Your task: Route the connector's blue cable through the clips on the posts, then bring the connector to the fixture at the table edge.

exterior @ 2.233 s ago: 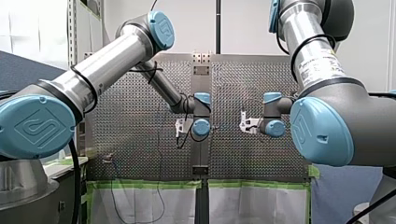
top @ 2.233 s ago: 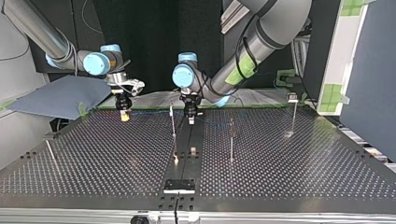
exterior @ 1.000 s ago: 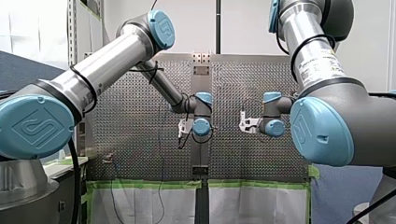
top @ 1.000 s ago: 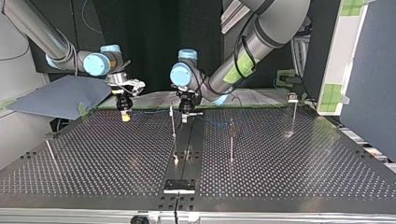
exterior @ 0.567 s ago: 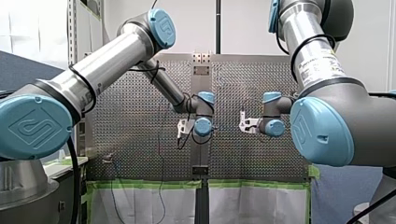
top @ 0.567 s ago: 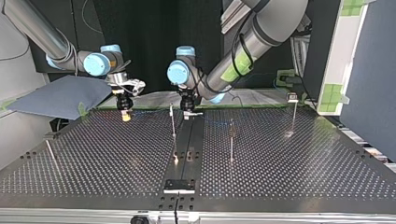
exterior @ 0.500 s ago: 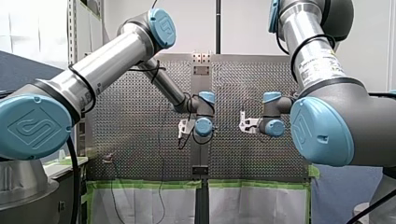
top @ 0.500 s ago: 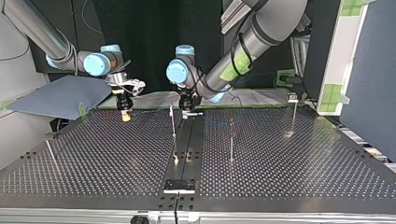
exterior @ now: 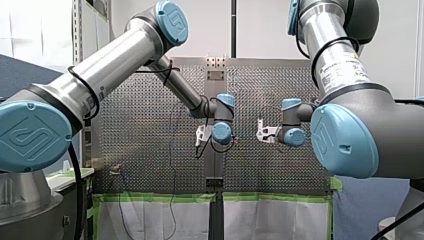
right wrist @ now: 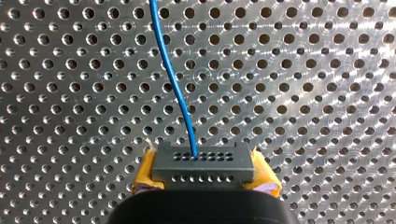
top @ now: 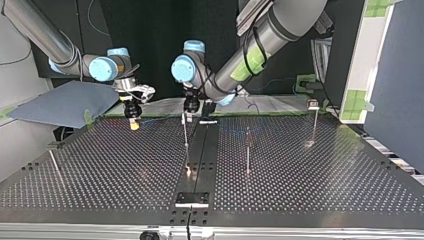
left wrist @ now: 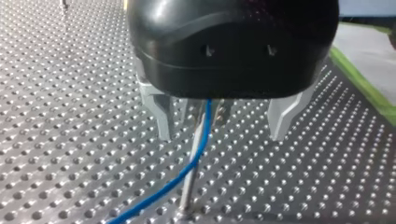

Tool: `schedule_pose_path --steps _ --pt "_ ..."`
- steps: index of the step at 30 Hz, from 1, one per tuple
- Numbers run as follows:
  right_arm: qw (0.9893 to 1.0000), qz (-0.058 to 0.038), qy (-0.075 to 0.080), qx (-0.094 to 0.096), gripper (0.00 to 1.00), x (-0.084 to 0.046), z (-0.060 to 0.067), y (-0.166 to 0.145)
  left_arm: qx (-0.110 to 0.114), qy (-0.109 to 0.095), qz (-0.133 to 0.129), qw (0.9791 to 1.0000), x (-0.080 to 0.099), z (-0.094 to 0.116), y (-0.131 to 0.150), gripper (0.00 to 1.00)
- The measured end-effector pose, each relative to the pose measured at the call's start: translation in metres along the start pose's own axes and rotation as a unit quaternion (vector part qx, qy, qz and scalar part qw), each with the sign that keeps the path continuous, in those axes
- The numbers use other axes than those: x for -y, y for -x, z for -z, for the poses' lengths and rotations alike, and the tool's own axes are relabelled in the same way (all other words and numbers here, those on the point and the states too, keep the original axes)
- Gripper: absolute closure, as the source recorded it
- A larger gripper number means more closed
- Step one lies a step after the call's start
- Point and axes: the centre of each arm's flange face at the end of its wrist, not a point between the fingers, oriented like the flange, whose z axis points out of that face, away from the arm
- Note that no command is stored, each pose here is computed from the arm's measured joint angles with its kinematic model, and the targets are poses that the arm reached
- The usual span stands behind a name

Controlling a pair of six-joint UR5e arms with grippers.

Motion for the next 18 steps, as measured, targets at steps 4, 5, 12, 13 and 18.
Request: schedule_pose_path --steps 4,5,12,13,18 --pt "1.0 0.0 0.0 0.0 1.0 0.0 0.0 0.0 -0.003 -0.005 -0.001 1.0 0.002 0.005 -0.003 0.0" --pt "1.0 0.0001 0.0 0.0 1.0 0.0 0.0 0.0 -0.002 -0.006 -0.001 1.0 0.002 0.007 -0.003 0.0" --pt "1.0 0.0006 0.0 0.001 1.0 0.0 0.0 0.0 0.004 -0.014 0.007 0.9999 0.002 0.012 0.003 0.0" --pt "1.0 0.0006 0.0 0.001 1.0 0.0 0.0 0.0 0.004 -0.015 0.007 0.9999 0.003 0.013 0.002 0.0" --pt "1.0 0.0006 0.0 0.001 1.0 0.0 0.0 0.0 0.003 -0.019 0.006 0.9998 0.005 0.015 0.0 0.0"
